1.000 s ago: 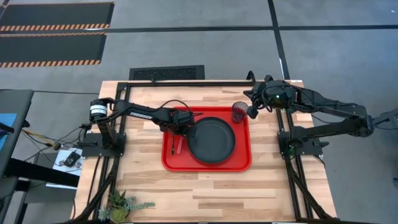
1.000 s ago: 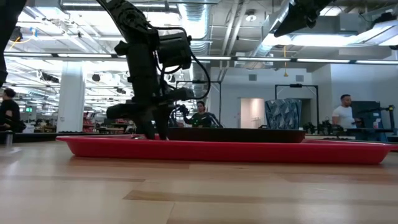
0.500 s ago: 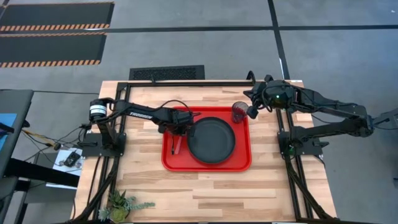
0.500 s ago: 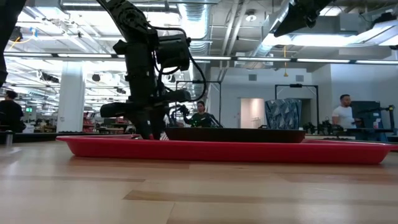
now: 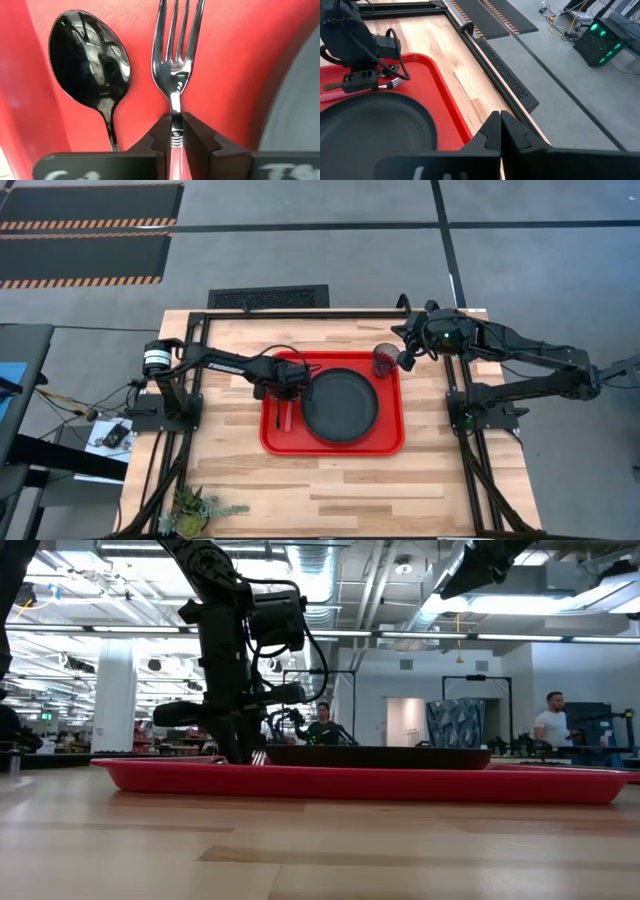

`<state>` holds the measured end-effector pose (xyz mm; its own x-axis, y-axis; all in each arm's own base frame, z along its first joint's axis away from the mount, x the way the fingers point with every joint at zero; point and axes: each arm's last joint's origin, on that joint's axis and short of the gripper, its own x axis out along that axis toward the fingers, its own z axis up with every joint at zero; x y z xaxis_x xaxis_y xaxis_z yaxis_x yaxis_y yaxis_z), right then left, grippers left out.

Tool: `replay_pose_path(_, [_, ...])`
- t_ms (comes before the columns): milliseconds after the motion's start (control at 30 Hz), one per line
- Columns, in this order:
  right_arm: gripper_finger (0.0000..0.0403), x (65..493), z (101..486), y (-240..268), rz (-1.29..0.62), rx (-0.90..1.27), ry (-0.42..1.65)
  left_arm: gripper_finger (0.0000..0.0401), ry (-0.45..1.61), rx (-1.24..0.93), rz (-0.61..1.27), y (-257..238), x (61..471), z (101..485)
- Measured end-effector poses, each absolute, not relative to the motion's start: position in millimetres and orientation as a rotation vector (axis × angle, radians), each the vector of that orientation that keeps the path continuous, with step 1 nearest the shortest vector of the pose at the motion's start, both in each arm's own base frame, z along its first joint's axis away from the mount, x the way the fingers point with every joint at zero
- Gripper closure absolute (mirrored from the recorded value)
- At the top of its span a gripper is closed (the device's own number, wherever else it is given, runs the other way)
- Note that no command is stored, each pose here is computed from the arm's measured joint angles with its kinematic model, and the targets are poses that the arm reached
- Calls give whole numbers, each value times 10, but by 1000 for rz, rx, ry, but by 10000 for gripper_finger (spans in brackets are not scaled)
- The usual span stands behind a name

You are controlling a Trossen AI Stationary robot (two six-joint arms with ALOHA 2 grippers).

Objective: Pick and place plate/cup/fork/spoon on tray
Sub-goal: Put the pink fork on the orange tray

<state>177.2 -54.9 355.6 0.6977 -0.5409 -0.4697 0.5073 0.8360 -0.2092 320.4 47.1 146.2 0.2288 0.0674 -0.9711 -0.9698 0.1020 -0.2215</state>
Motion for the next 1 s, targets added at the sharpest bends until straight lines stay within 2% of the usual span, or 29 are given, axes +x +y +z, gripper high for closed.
replay_pose_path(1000, [392,1773,3556,-547,-578,-66,545,371,1009,-1211,1074,551,3176,1463])
